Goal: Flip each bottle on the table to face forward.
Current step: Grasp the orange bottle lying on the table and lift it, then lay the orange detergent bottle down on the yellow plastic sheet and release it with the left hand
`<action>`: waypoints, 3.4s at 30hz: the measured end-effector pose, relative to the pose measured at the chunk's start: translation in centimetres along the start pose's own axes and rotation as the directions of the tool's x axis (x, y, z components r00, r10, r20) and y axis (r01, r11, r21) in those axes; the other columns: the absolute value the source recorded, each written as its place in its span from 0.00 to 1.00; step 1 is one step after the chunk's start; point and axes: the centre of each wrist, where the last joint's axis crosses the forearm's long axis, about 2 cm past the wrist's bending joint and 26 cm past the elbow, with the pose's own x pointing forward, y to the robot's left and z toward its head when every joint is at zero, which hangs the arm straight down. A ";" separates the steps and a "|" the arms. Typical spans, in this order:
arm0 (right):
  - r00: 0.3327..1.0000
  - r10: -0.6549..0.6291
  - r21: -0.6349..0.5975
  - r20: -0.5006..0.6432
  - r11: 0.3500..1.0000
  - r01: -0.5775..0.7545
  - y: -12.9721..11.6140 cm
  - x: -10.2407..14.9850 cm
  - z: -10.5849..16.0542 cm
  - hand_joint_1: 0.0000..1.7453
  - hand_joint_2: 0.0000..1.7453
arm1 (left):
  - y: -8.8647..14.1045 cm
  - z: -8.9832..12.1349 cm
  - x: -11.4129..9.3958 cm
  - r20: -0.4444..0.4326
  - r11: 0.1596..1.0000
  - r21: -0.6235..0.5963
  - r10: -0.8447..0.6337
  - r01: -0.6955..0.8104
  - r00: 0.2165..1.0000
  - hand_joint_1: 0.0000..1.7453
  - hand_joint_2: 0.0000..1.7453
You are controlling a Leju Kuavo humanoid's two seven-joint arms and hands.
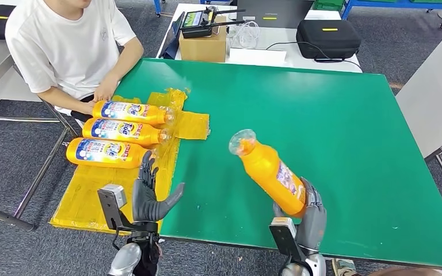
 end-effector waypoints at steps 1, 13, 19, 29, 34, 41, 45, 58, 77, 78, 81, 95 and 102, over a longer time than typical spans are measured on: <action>1.000 -0.005 -0.005 -0.002 1.000 0.005 0.0 0.1 0.1 1.00 1.00 | 0.0 0.0 0.1 0.004 1.000 0.001 0.004 -0.004 1.000 0.00 1.00; 0.983 -0.178 -0.152 -0.039 0.974 0.170 -0.4 1.9 -0.8 1.00 1.00 | 0.2 0.6 0.1 0.008 0.995 -0.060 0.075 -0.074 0.997 0.00 1.00; 0.960 -0.278 -0.103 -0.011 0.956 0.276 0.2 2.9 -1.4 1.00 1.00 | -0.8 1.6 0.4 0.046 0.950 -0.294 0.121 -0.103 0.992 0.00 1.00; 0.872 -0.466 0.163 0.149 0.882 0.443 4.1 9.0 -2.5 1.00 1.00 | -2.0 1.8 0.5 0.154 0.899 -0.435 0.019 0.051 0.988 0.00 1.00; 0.837 -0.503 0.276 0.214 0.853 0.442 5.4 11.3 -2.3 1.00 1.00 | -2.1 1.4 0.7 0.182 0.897 -0.434 -0.003 0.083 0.983 0.00 1.00; 0.818 -0.521 0.365 0.243 0.830 0.421 6.2 12.2 -2.0 1.00 1.00 | -2.1 0.8 1.0 0.211 0.898 -0.432 0.013 0.081 0.977 0.00 1.00; 0.815 -0.528 0.407 0.241 0.817 0.409 6.4 12.4 -1.9 1.00 1.00 | -2.3 0.7 1.6 0.264 0.895 -0.437 0.038 0.085 0.964 0.00 1.00; 0.828 -0.521 0.470 0.206 0.795 0.384 7.1 11.9 -1.3 1.00 1.00 | -3.1 0.8 3.4 0.269 0.849 -0.525 0.230 -0.058 0.935 0.00 1.00; 0.849 -0.478 0.486 0.225 0.811 0.327 7.4 11.4 -0.8 1.00 1.00 | -3.0 1.0 3.2 0.190 0.807 -0.572 0.306 -0.148 0.933 0.00 1.00; 0.850 -0.473 0.487 0.232 0.813 0.319 7.4 11.4 -0.8 1.00 1.00 | -2.9 1.0 3.2 0.187 0.808 -0.569 0.305 -0.151 0.934 0.00 1.00; 0.849 -0.467 0.495 0.245 0.813 0.305 7.5 11.5 -0.7 1.00 1.00 | -2.9 1.0 3.1 0.162 0.808 -0.566 0.304 -0.164 0.939 0.33 1.00; 0.852 -0.456 0.509 0.258 0.814 0.281 7.7 11.3 -0.2 0.00 0.50 | -2.6 0.6 2.7 0.130 0.844 -0.526 0.202 -0.105 0.971 1.00 1.00; 0.840 -0.470 0.501 0.273 0.815 0.293 7.7 11.5 -0.2 0.00 0.00 | -2.6 0.5 2.3 0.068 0.841 -0.515 0.232 -0.165 0.970 1.00 1.00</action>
